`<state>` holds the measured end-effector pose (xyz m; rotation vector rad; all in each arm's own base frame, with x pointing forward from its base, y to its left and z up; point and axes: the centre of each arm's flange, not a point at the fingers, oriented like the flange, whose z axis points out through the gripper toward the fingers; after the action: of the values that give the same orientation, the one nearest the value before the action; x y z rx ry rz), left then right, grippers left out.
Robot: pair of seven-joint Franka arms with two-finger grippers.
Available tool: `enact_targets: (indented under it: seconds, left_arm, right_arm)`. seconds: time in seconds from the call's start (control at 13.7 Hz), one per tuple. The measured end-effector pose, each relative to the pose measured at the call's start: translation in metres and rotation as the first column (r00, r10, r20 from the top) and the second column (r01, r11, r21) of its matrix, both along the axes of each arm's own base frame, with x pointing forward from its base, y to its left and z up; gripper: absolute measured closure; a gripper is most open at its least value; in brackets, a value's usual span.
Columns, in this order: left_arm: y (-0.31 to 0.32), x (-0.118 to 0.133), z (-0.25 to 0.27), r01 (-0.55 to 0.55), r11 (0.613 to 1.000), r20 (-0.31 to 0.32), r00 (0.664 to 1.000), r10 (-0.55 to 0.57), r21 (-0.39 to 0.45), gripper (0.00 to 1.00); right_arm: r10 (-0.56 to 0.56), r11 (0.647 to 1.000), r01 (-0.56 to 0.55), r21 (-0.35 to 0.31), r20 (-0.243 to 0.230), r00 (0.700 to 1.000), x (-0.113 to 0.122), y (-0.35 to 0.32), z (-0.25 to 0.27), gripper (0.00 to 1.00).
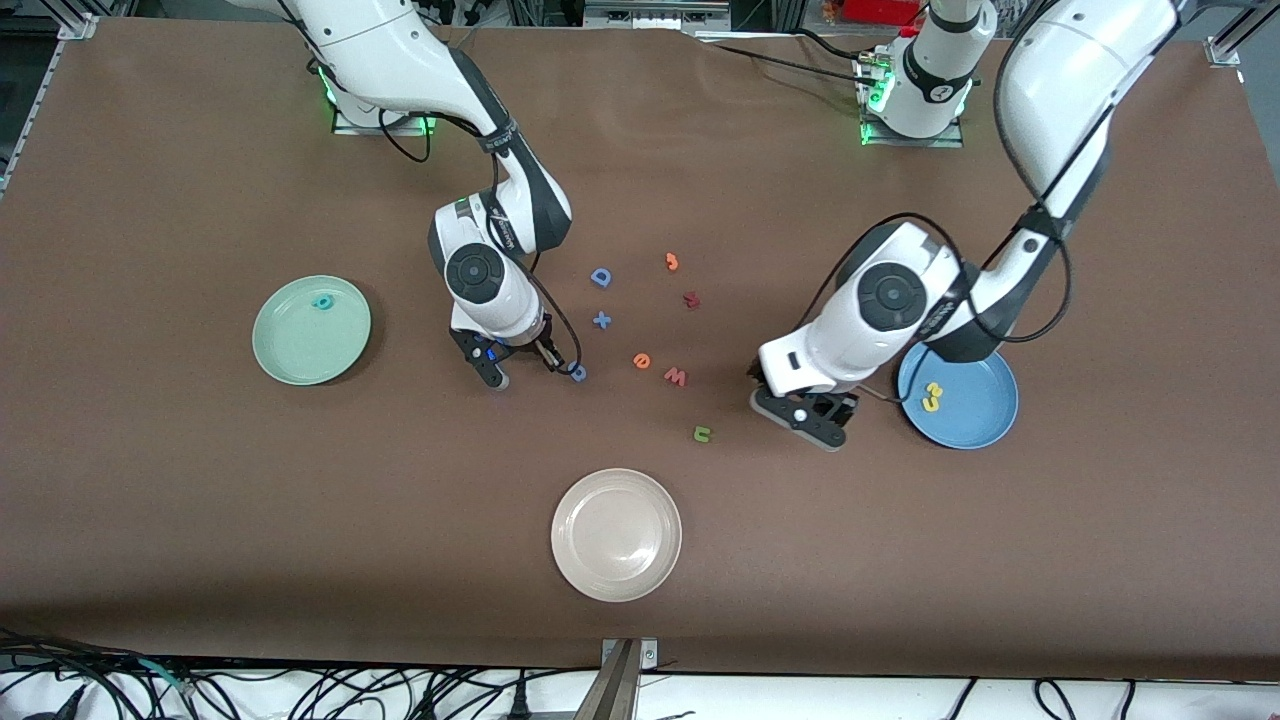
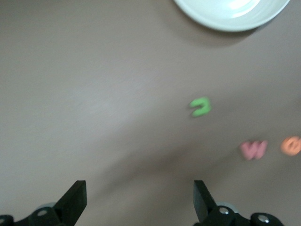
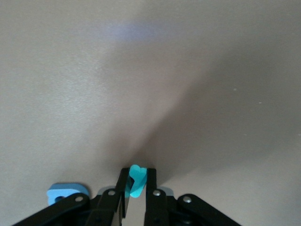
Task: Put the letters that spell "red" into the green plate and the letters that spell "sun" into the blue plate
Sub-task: 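Carry the teal letter to the green plate while the left gripper grasps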
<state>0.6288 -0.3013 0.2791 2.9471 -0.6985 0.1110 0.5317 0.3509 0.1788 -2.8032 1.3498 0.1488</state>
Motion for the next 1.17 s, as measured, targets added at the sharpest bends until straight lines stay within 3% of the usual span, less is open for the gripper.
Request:
enact_targets:
  seconds: [0.29, 0.44, 0.73, 0.88, 1.17]
  left_arm:
    - [-0.042, 0.015, -0.051, -0.06, 0.998, -0.002, 0.998, 0.06, 0.025, 0.0]
    - [-0.063, 0.011, -0.08, -0.081, 0.995, 0.007, 0.997, 0.081, 0.065, 0.0]
    - [-0.097, 0.006, -0.097, -0.164, 0.984, 0.018, 0.987, 0.163, 0.064, 0.0]
    - [-0.103, 0.008, -0.1, -0.186, 0.98, 0.033, 0.982, 0.184, 0.071, 0.0]
    - [-0.105, 0.016, -0.112, -0.214, 0.974, 0.048, 0.976, 0.211, 0.074, 0.0]
  right_arm:
    - [0.019, 0.999, -0.021, -0.029, -0.08, 0.997, 0.018, -0.034, 0.054, 0.83]
    - [0.063, 0.998, -0.065, -0.014, -0.118, 0.991, 0.025, -0.064, 0.109, 0.83]
    - [0.184, 0.983, -0.178, 0.05, -0.185, 0.965, 0.032, -0.151, 0.19, 0.83]
    - [0.245, 0.969, -0.232, 0.088, -0.2, 0.949, 0.036, -0.207, 0.208, 0.83]
    - [0.372, 0.927, -0.355, 0.119, -0.185, 0.91, 0.042, -0.308, 0.22, 0.83]
